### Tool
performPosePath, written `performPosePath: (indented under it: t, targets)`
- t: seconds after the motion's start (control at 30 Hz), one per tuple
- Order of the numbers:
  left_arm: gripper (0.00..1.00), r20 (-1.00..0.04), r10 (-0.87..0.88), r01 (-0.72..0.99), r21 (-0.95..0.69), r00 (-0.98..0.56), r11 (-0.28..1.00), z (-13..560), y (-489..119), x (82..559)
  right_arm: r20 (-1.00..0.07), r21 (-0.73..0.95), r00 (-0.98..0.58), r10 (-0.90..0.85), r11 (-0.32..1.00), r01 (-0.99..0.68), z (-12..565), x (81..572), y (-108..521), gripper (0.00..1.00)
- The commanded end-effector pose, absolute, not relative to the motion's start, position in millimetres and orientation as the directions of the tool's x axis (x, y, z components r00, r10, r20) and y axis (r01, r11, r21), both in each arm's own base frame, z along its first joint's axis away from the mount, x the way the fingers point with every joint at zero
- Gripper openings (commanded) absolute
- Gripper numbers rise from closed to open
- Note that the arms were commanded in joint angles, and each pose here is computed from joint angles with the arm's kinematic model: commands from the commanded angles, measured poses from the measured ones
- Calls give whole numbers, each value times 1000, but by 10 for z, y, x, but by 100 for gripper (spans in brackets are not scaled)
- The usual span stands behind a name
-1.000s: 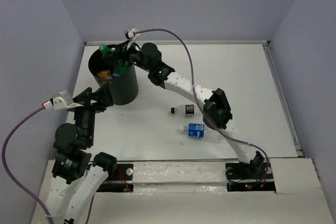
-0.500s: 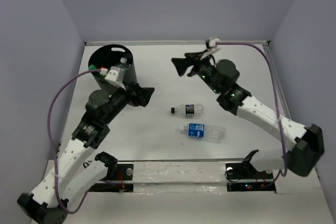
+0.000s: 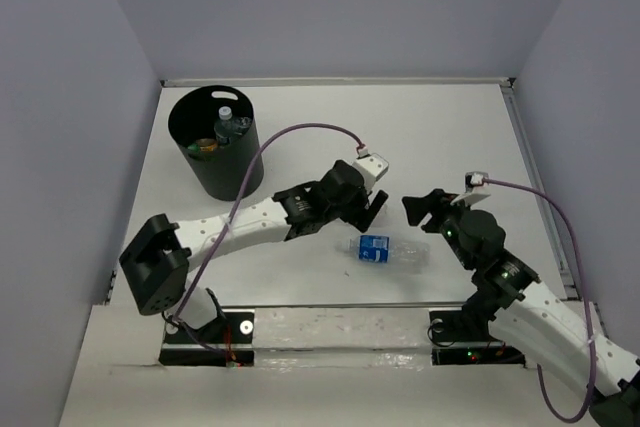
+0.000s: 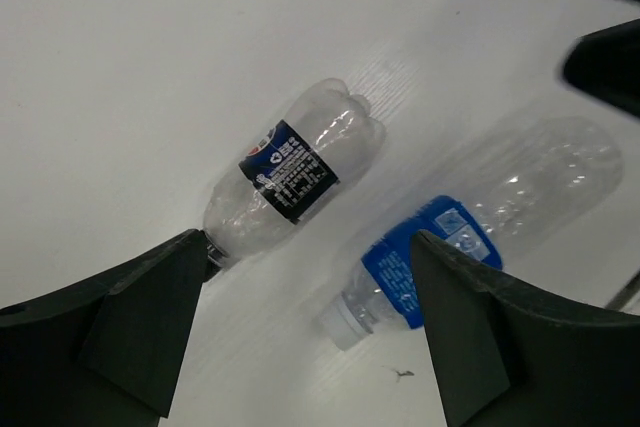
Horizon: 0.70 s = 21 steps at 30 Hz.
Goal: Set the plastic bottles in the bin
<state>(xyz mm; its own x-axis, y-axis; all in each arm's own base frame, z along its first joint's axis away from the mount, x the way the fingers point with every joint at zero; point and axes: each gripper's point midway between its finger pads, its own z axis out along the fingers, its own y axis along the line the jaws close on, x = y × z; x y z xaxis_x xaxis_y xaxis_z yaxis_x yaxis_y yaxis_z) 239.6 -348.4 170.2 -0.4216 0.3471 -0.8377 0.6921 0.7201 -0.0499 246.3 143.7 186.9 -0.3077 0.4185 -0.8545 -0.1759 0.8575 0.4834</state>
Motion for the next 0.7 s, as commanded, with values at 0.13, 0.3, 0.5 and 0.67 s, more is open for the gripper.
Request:
performPosePath:
  t: [0.13, 0.3, 0.5, 0.67]
  targets:
    - [98, -801, 551, 746, 215, -234, 630, 1489, -3729, 2794, -816, 555, -242, 525, 829, -71, 1921, 2159, 991, 68]
    - [99, -762, 610, 794, 225, -218, 565, 1278, -3882, 2800, -814, 554, -251, 524, 830, -65, 1872, 2085, 939, 68]
    - [99, -698, 681, 820, 246, -221, 517, 964, -3978, 2858, -811, 558, -272, 518, 825, -92, 1884, 2064, 998, 68]
    - [98, -658, 713, 832, 237, -242, 502, 687, -3989, 2908, -809, 560, -282, 516, 822, -105, 1891, 2056, 1028, 68]
